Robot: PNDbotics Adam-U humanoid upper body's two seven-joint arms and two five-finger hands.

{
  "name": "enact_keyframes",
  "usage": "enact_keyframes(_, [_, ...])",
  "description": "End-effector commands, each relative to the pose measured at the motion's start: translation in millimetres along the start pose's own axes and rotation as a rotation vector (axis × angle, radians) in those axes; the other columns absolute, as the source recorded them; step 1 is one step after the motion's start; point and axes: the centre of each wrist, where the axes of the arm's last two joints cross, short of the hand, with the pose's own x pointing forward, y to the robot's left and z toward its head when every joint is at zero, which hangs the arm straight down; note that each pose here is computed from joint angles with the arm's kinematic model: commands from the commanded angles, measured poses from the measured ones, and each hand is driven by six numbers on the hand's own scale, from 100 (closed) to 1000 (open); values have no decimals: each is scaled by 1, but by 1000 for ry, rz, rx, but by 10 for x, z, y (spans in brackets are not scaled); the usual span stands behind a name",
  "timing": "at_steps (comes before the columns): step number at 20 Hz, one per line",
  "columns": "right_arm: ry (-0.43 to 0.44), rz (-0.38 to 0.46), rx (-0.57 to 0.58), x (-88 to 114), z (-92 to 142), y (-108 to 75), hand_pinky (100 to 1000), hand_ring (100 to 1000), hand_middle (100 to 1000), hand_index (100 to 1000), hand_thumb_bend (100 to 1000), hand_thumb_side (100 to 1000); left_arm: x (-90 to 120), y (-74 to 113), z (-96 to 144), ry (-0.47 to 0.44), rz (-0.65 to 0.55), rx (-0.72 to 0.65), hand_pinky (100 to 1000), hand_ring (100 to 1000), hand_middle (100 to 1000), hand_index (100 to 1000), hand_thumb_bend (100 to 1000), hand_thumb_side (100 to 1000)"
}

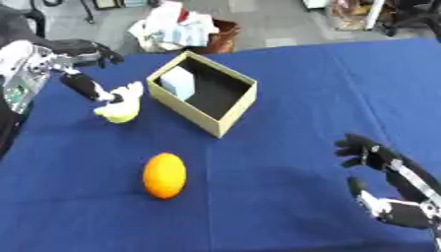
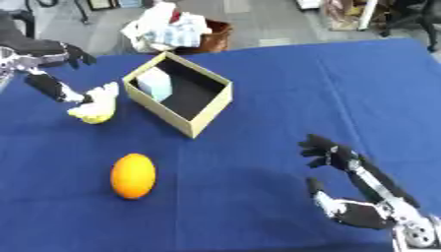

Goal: Pick up objects on the table and place them in the box.

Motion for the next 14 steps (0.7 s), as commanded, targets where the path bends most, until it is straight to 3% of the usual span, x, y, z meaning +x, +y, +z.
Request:
enact_keyframes(1, [-9, 14, 3, 22, 0, -56, 734, 843, 866, 1000, 100, 383, -51, 16, -77, 47, -41, -16, 856, 785, 829, 950, 560, 600])
enact_keyframes(3, [-9, 13, 3, 21, 1, -54, 734, 843, 866, 1000, 100, 383, -43, -38, -142, 64, -48, -30, 852, 782, 827, 951, 571, 596])
enact_keyframes(7, [-10, 12, 1, 20, 0, -53, 734, 843, 866, 1000, 100, 384, -57, -139, -215, 113, -46, -30, 834, 766, 809, 945, 545, 499])
enact_keyframes(11, [-11, 11, 0, 21, -4, -52, 734, 843, 866, 1000, 100, 384, -58, -268, -267, 157, -42, -25, 821, 755, 801, 939, 539, 491])
enact_keyframes(13, [-12, 11, -1, 23, -7, -53, 734, 843, 865, 1000, 100, 386, -61, -337, -287, 160, -38, -43, 806, 737, 784, 921, 519, 493])
enact_keyframes(14, [-12, 11, -1, 24, -8, -54, 734, 843, 865, 1000, 100, 386, -62, -380, -296, 157, -32, -54, 783, 702, 750, 892, 453, 470])
